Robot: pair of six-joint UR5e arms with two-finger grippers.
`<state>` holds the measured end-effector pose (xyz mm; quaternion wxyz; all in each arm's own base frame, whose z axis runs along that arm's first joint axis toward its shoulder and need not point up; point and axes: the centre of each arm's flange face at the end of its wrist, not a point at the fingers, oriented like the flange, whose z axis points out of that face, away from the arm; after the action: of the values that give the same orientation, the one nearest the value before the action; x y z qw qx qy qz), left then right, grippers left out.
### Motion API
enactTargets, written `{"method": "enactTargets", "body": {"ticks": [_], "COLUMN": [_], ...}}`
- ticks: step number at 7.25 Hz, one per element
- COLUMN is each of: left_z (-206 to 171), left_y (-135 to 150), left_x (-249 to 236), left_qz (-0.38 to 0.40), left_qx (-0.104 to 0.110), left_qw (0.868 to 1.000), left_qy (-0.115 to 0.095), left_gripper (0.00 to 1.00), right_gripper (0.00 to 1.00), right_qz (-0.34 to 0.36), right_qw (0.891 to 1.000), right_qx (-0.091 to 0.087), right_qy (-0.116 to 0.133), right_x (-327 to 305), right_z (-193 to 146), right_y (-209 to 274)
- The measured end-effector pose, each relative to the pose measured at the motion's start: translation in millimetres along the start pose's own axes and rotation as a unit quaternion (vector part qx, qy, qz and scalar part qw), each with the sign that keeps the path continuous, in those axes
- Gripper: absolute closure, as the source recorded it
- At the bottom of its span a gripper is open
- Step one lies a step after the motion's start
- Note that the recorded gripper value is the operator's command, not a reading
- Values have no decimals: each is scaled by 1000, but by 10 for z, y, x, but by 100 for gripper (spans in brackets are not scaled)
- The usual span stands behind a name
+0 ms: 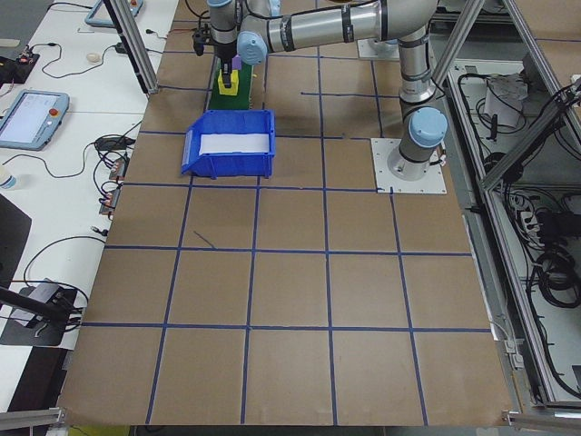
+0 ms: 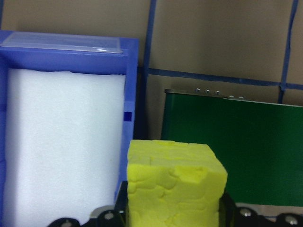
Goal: Move block left to right into plate
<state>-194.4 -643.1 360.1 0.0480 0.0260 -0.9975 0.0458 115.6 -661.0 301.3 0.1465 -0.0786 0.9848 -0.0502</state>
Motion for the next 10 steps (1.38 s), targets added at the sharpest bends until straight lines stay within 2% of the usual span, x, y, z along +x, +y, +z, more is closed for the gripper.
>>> {"method": "enactTargets", "body": {"ticks": [1,3,4,6,7,9,10], "left_z": [272,707,773,431,176,-310,-505], "left_y": [11,-28,-21,97,178,337,395], "left_x": [114,173,180,212,194,84,5], "left_qz": [9,17,22,31,31,25,19], "left_qx": [4,9,13,40,46,45,45], "left_qw": [1000,1000,1000,999,998,998,998], "left_qy": [2,1,0,2,-6,-33,-39], "left_gripper": [72,7,0,0,0,0,0], "right_gripper": [6,6,6,5,5,5,5], "right_qz": [1,2,3,11,22,47,60], "right_qw": [1000,1000,1000,1000,999,998,998], "right_qx": [4,5,6,8,11,15,16], "right_qy": [-11,-19,-20,-20,-23,-30,-31], "right_x": [52,101,114,142,158,179,183], "right_z": [115,226,253,271,255,220,211], "right_y": [-45,-82,-96,-123,-136,-155,-155]}}
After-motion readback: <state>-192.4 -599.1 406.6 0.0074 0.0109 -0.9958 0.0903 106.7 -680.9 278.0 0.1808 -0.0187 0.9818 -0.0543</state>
